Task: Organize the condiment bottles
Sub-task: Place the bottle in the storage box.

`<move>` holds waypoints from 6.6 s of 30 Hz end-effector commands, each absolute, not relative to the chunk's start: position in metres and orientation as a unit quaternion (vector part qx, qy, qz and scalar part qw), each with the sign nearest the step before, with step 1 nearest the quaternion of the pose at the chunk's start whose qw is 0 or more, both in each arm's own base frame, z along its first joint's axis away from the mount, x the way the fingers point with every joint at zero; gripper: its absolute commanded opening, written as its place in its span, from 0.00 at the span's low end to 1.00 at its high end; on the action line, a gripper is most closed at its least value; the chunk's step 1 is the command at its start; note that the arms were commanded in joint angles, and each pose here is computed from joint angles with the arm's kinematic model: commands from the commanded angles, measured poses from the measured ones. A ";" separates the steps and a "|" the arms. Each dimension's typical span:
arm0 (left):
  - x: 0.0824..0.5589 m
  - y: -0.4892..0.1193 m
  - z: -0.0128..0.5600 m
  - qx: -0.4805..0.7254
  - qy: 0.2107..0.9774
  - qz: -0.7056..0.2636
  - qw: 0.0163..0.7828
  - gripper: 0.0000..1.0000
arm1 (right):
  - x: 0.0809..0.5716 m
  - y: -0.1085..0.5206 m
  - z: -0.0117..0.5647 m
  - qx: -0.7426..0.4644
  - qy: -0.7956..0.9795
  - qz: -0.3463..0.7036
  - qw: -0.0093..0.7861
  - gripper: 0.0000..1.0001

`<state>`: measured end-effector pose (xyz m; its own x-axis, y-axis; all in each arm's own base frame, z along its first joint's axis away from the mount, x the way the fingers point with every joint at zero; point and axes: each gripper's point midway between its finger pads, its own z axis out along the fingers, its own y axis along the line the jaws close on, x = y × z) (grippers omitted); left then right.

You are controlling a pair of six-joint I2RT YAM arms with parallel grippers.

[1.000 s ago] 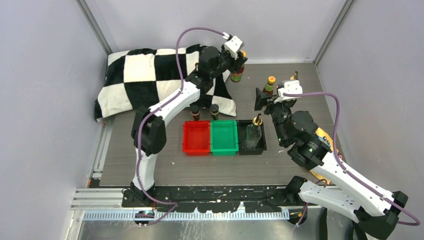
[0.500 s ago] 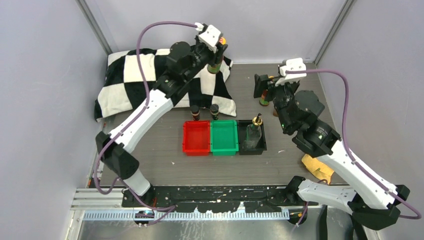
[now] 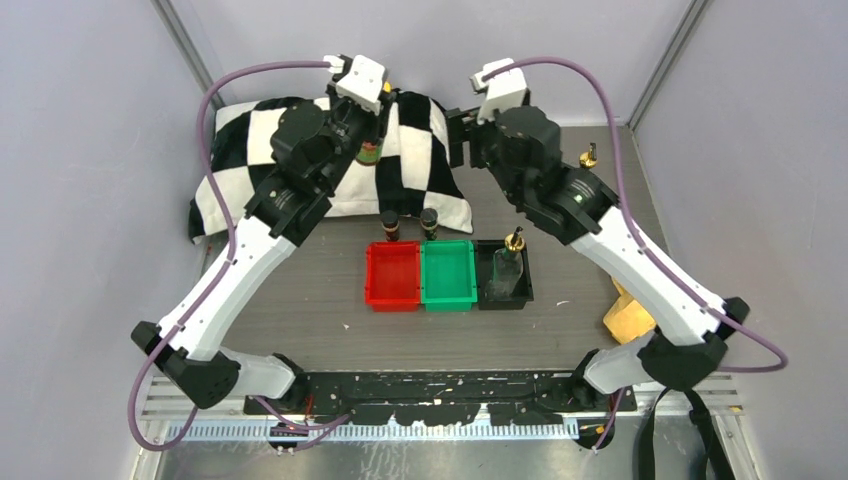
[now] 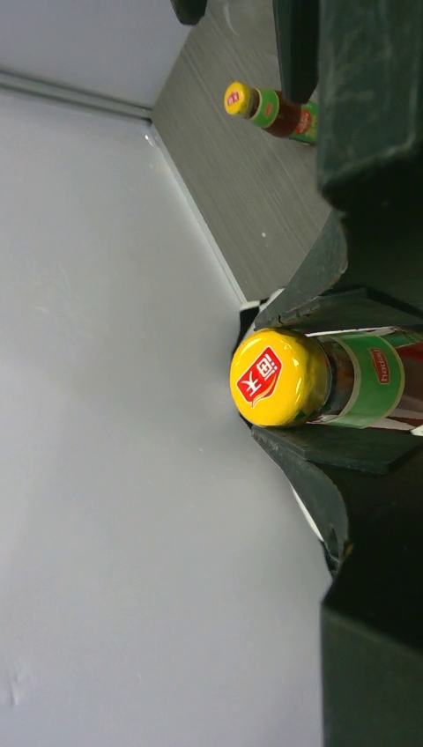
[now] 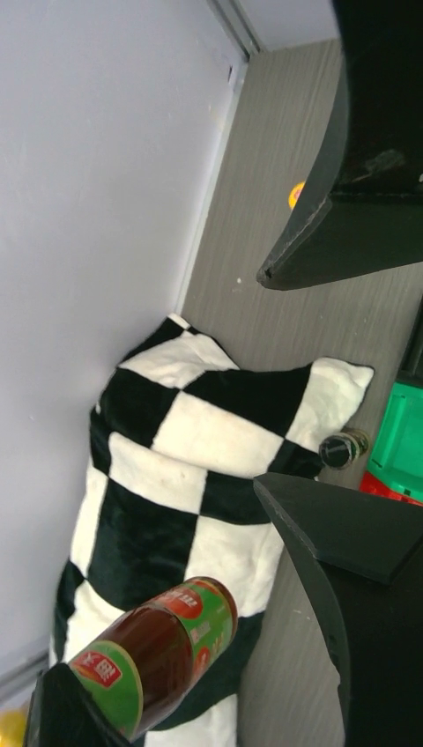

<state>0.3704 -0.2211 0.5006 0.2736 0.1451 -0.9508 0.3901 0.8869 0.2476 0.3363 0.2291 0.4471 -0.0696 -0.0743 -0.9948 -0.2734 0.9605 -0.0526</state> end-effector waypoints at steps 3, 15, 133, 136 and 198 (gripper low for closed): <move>0.344 -0.163 0.540 0.117 0.586 -0.048 0.801 0.00 | 0.344 0.263 0.433 -0.145 0.762 0.101 0.624 0.83; 0.319 -0.117 0.514 0.009 0.628 -0.043 0.777 0.00 | 0.362 0.294 0.384 -0.156 0.816 0.103 0.547 0.84; 0.230 -0.215 0.307 0.060 0.701 -0.202 0.681 0.00 | 0.423 0.299 0.246 -0.106 0.893 0.088 0.429 0.82; 0.230 -0.216 0.304 0.063 0.700 -0.201 0.682 0.00 | 0.423 0.298 0.248 -0.106 0.892 0.087 0.431 0.82; 0.225 -0.223 0.230 0.066 0.699 -0.231 0.673 0.00 | 0.418 0.293 0.238 -0.108 0.896 0.081 0.424 0.82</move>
<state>0.2235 -0.2152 0.1882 -0.1549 -0.0390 -0.9872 0.3857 0.9175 -0.0968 0.4179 0.2981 0.2025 -0.6719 -0.1681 -0.7213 -0.2695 0.9626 0.0267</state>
